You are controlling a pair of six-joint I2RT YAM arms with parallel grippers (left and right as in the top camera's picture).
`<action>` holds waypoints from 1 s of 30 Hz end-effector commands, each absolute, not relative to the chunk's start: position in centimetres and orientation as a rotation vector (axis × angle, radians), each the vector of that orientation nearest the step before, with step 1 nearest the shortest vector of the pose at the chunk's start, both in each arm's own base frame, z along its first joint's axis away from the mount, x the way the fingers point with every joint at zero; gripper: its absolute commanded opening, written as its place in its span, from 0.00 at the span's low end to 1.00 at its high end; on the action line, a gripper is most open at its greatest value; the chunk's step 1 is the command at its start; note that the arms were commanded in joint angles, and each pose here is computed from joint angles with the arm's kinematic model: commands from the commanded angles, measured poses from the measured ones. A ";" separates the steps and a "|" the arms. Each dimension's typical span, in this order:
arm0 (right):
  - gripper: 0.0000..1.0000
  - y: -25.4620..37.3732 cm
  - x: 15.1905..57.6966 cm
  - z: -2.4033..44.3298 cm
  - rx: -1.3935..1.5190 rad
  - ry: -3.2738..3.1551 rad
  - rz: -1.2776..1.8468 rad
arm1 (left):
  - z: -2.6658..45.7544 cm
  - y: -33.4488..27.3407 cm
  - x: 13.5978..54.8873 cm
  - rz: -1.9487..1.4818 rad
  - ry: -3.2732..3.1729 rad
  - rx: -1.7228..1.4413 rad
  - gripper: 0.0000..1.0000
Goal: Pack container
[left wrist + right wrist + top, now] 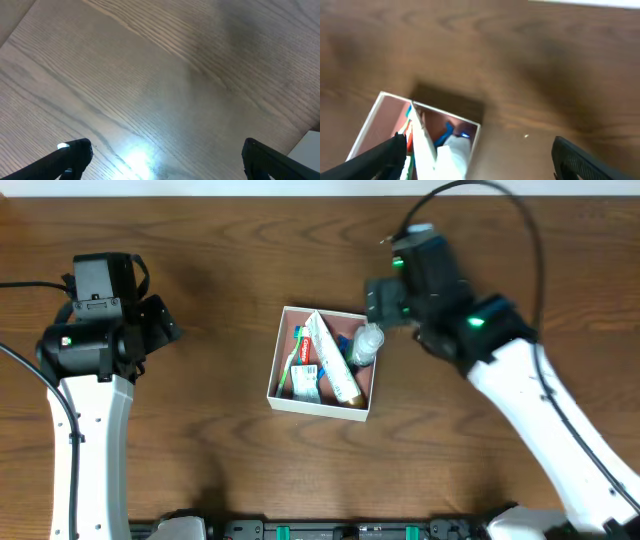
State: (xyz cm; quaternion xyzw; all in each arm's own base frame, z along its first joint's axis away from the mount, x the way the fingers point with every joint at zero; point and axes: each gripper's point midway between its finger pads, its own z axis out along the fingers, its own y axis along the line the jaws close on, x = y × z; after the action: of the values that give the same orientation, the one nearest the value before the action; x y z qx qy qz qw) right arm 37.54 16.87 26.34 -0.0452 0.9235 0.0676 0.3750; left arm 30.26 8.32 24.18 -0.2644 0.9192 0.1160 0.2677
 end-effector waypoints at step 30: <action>0.99 6.6 36.4 31.3 0.011 2.266 -0.063 | 24.2 8.6 30.2 0.331 2.482 -0.711 0.98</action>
State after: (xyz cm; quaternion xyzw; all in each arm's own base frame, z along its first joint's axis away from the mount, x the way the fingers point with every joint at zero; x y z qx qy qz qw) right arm 36.89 8.89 28.52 0.0003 0.9213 -0.0054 0.3888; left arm 30.26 8.32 24.18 -0.2644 0.9192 0.1160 0.2677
